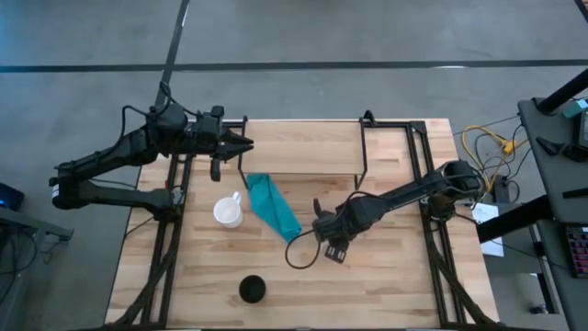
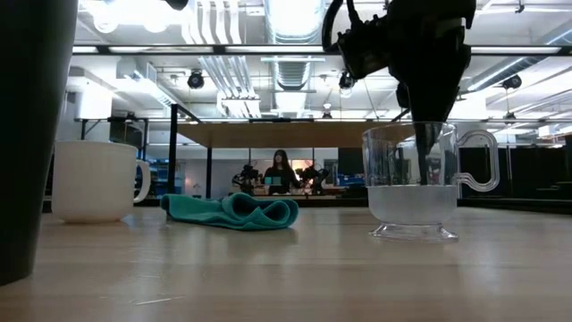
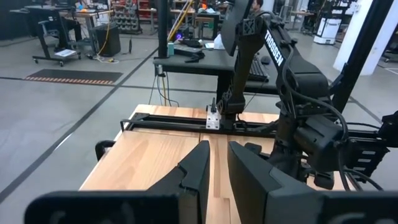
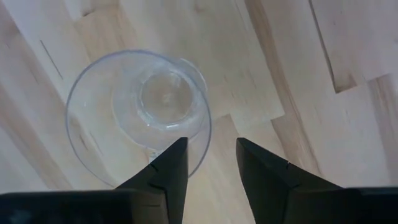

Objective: Stack small to large cups/mugs on shelf
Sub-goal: Put the transparent mug on the shelf

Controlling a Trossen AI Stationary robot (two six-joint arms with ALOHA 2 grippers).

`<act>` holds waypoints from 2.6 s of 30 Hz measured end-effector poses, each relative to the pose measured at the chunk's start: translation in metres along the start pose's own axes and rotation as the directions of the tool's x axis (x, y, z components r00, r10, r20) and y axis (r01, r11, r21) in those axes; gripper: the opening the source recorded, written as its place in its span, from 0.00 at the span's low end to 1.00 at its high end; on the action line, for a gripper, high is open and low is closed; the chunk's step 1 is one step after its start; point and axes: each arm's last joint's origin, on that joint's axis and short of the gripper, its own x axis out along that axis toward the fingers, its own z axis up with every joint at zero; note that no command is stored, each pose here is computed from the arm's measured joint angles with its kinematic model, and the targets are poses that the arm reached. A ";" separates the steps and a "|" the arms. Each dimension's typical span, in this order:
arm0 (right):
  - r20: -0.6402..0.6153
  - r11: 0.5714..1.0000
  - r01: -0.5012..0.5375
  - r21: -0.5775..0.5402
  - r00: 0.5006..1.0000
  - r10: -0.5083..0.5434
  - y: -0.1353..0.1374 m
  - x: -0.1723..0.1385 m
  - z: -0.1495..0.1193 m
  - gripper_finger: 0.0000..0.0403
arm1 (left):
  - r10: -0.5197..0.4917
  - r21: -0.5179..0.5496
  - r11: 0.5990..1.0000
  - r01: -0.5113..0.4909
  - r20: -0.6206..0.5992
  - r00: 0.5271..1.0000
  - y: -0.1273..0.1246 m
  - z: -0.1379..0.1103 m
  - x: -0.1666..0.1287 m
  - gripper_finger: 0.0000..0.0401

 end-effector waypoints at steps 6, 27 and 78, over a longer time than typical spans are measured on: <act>-0.002 1.000 -0.008 0.008 1.000 0.008 -0.002 0.000 0.002 0.25 | 0.000 0.005 1.000 0.000 0.017 1.000 0.000 0.002 -0.002 0.11; 0.056 0.996 -0.070 0.058 0.996 0.066 -0.009 -0.024 0.025 0.02 | 0.000 0.008 1.000 -0.001 0.027 1.000 -0.001 0.003 -0.006 0.11; 0.321 0.945 0.277 0.174 0.891 -0.321 -0.166 -0.222 0.077 0.02 | -0.028 -0.073 0.997 0.029 0.016 0.999 -0.002 0.000 -0.004 0.11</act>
